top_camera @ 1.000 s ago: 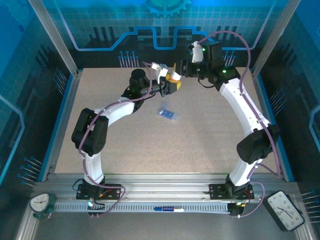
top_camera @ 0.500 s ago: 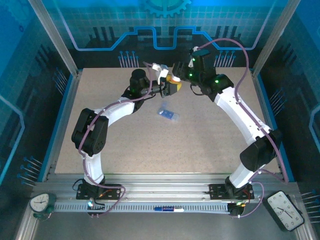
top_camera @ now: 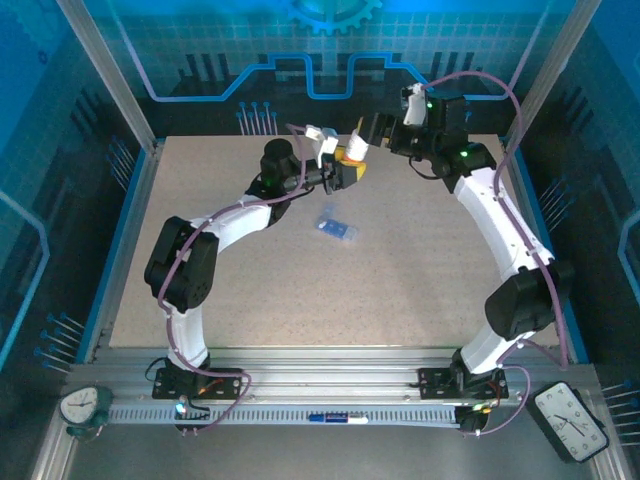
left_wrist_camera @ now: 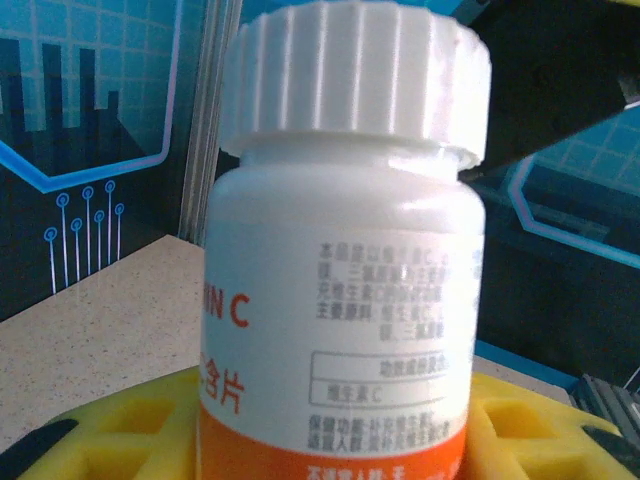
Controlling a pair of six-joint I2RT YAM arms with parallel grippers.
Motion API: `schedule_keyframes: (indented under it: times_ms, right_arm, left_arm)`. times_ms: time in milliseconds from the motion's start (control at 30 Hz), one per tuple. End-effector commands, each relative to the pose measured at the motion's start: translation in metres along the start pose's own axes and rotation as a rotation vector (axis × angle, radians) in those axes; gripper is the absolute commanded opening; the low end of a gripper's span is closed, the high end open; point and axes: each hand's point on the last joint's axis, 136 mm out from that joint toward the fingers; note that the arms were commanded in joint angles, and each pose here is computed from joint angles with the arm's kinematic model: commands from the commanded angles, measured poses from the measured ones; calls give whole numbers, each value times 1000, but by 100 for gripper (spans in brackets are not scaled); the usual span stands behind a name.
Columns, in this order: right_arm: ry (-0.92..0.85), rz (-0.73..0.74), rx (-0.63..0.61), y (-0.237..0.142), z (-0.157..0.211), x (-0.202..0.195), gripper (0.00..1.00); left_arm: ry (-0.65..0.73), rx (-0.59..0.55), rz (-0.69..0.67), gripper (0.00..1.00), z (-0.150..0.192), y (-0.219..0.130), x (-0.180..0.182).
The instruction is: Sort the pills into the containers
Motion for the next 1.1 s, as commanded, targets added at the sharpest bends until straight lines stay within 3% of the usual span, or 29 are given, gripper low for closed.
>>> schedule_keyframes:
  times_ms: [0, 400, 700, 833, 967, 1067]
  right_arm:
    - [-86, -119, 5, 5, -10, 19, 80]
    - [-130, -151, 84, 17, 5, 25, 73]
    - [-126, -118, 102, 16, 14, 22, 43]
    - [-108, -23, 107, 18, 23, 18, 34]
    - [-39, 133, 90, 19, 36, 11, 31]
    - [4, 163, 47, 21, 44, 18, 31]
  left_arm:
    - [50, -47, 37, 0, -21, 3, -7]
    - [47, -49, 38, 0, -22, 2, -7]
    - [43, -53, 36, 0, -23, 2, -7]
    - [47, -61, 26, 0, -25, 3, -5]
    - [56, -69, 12, 0, -28, 2, -4]
    - [59, -69, 3, 0, -28, 3, -3]
Point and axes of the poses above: each hand's point on the last joint's axis, 136 mm out from that joint toward the fingers, its own y axis out along the fingers, its own x axis along the line the jaws close on, z = x × y, and after that the axes turned 5 degrees about -y, right-handed
